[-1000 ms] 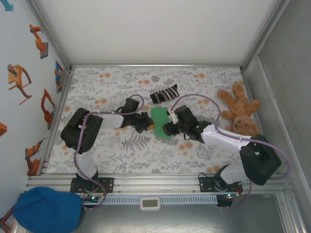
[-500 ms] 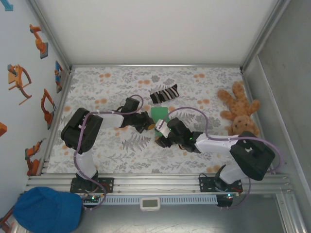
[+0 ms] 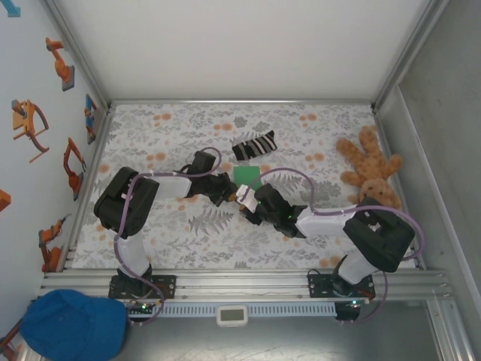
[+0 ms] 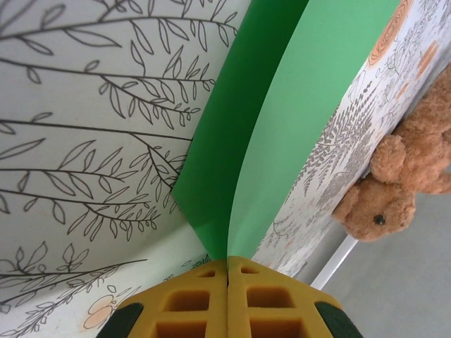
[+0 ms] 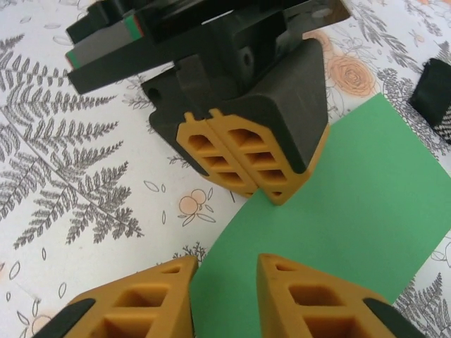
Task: Fold a paper plane with a square sheet of paper (pick it up from the middle)
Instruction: Third fold the triangle at the center of the table.
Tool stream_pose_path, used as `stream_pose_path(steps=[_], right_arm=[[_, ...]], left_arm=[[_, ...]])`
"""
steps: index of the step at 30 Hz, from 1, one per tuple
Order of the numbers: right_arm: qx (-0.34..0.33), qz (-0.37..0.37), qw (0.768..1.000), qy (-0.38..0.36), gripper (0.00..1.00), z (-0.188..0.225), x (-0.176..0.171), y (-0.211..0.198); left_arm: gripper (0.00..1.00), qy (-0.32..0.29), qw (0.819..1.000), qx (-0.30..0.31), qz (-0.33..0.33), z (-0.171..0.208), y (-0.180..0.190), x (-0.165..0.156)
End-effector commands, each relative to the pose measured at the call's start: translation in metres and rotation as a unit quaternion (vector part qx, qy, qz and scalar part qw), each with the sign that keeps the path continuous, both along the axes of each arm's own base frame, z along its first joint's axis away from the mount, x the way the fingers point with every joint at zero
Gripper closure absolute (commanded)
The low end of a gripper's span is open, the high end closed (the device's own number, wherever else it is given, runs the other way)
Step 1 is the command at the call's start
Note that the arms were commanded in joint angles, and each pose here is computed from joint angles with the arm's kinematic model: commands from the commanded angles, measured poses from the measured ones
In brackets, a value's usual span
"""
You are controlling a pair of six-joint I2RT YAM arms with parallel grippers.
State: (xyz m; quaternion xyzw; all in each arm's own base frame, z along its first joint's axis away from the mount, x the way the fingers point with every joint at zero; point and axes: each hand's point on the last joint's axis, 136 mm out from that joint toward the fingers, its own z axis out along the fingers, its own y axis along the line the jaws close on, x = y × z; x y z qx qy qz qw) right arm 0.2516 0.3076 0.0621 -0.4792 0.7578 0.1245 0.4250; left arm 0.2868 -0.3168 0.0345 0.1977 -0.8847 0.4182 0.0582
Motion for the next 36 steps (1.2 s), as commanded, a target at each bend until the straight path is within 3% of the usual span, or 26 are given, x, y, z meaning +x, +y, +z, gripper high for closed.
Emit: stream_pose_path(steps=[1, 8, 15, 20, 23, 30, 36], right_arm=[[0.01, -0.002, 1.0, -0.022, 0.78, 0.009, 0.001, -0.001], [0.002, 0.004, 1.0, -0.015, 0.84, 0.005, -0.001, -0.001], [0.006, 0.001, 1.0, -0.018, 0.99, 0.009, 0.001, 0.001], [0.015, 0.01, 1.0, 0.003, 1.0, 0.01, -0.005, 0.004], [0.025, 0.012, 0.999, 0.025, 1.0, 0.01, -0.01, 0.006], [0.082, 0.01, 0.99, 0.115, 1.0, 0.011, -0.02, 0.015], [0.138, -0.001, 0.974, 0.18, 1.0, 0.015, -0.019, 0.021]], left_arm=[[1.0, 0.003, 1.0, -0.007, 0.001, 0.009, -0.002, 0.004], [1.0, 0.001, 1.0, -0.008, 0.0, 0.01, -0.002, 0.004], [0.98, 0.003, 1.0, -0.006, 0.001, 0.009, -0.001, 0.002], [0.63, 0.0, 1.0, 0.02, -0.002, 0.01, 0.013, 0.0], [0.54, -0.029, 0.998, 0.054, 0.004, 0.021, 0.037, 0.004], [0.5, -0.152, 0.987, 0.052, 0.002, 0.077, 0.046, 0.027], [0.56, -0.155, 0.987, 0.041, -0.033, 0.063, 0.012, 0.037]])
